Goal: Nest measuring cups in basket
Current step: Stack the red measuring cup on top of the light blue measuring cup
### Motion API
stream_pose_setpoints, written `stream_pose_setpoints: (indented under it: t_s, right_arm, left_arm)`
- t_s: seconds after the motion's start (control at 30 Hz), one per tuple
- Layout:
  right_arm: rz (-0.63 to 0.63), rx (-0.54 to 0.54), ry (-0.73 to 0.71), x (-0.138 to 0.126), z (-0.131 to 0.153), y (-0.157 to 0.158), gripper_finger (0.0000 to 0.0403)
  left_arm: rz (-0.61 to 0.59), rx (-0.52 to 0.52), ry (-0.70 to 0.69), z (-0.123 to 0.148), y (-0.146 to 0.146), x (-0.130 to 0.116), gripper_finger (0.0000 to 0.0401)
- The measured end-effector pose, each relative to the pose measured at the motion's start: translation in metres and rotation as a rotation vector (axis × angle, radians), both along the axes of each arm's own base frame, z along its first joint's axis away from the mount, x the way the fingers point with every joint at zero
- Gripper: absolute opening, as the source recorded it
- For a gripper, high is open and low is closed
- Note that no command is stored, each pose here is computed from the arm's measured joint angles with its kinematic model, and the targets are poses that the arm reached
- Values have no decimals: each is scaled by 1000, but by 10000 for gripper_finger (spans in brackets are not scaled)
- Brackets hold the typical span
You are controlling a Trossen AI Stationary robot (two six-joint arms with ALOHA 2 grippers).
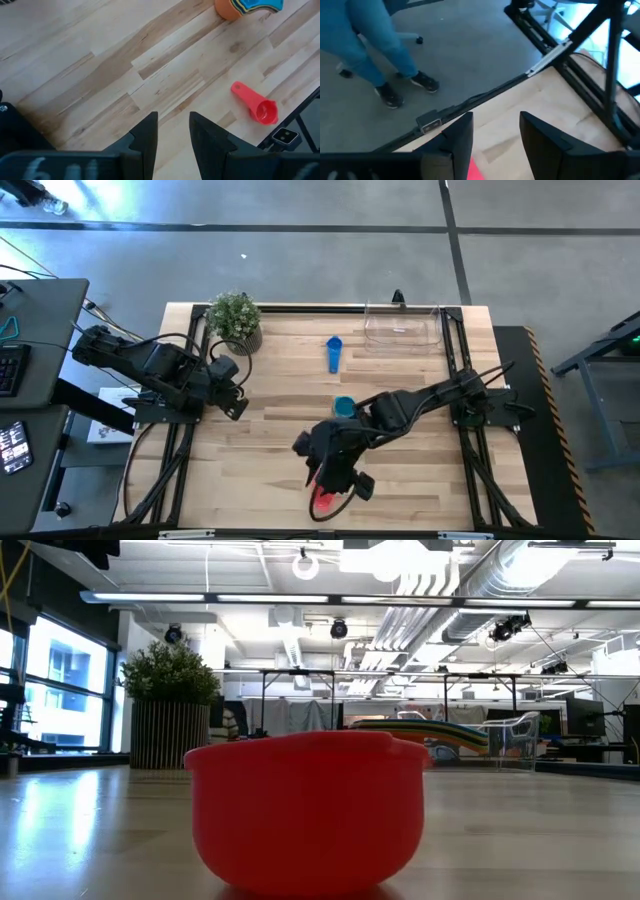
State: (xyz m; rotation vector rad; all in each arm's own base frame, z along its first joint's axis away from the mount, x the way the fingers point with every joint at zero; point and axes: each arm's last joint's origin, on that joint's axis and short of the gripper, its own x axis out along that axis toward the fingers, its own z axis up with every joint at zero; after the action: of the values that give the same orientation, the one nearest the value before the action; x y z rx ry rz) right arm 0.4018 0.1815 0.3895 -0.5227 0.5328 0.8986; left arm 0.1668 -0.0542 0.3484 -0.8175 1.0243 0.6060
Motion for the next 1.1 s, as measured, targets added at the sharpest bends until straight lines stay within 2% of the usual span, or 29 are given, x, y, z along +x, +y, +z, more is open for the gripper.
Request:
stream_pose_setpoints:
  t_s: [0.43,0.87,1.1]
  right_arm:
    - [67,-17,134,26,-57,23,154]
    - [28,-133,290,54,-140,37,154]
    - [2,-201,332,60,-168,41,154]
  left_arm:
    - [19,47,-13,0,1,0,104]
    - [18,49,-9,0,2,0,104]
    - [18,58,14,-1,2,-2,104]
